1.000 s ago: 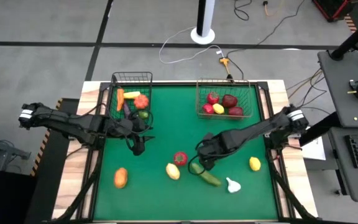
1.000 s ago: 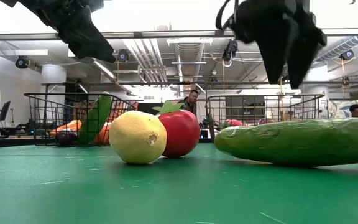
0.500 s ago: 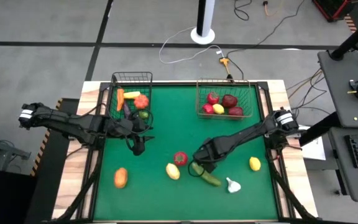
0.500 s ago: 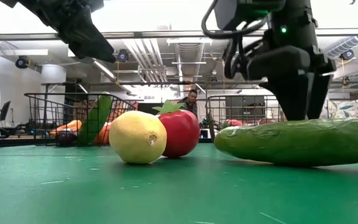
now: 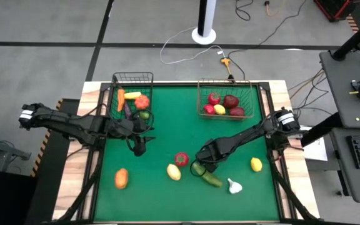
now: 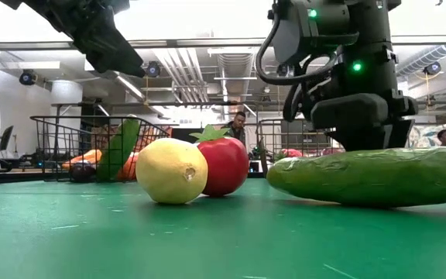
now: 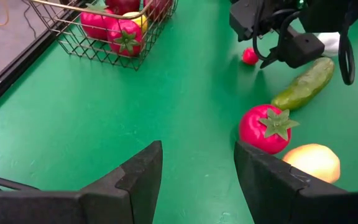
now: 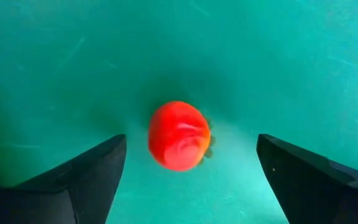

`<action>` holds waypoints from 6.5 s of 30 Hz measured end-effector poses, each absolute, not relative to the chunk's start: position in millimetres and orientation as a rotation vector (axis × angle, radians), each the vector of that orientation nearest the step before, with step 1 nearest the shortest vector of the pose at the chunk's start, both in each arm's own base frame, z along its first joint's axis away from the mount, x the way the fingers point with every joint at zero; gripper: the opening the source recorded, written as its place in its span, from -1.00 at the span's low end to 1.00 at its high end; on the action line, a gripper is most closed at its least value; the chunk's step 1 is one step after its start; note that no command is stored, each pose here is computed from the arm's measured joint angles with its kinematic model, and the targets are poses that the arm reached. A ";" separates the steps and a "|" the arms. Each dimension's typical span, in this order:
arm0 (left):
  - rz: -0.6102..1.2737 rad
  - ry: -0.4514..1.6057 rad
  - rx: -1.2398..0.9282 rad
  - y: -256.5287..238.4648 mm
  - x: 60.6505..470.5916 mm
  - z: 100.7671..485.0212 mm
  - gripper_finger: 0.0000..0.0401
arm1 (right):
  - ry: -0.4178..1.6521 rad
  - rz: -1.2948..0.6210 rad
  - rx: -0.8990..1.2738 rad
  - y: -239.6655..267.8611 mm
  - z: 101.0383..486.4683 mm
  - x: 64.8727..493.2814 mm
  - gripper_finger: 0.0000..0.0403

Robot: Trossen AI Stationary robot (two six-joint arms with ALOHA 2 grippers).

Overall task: Sort produce into baskets
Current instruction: Put the right red tomato into the right wire basket, then put the left yellow lemon into the right wire basket

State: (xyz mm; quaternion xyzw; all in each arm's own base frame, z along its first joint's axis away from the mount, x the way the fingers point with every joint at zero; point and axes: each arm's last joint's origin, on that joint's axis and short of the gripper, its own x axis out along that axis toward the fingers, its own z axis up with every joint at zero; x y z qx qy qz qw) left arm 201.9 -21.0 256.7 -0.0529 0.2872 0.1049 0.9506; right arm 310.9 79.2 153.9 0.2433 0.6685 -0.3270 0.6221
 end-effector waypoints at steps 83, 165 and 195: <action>0.236 0.544 -0.182 -23.3 203.2 258.8 -0.09 | 1.297 -0.934 0.570 -162.9 256.3 290.5 -0.45; -0.356 0.762 0.117 -90.0 260.4 210.5 -0.09 | 0.936 -0.541 0.215 69.9 296.0 320.5 0.23; -0.539 0.646 0.309 -99.4 307.6 149.3 0.33 | 0.943 -0.568 0.158 37.2 297.5 327.3 0.23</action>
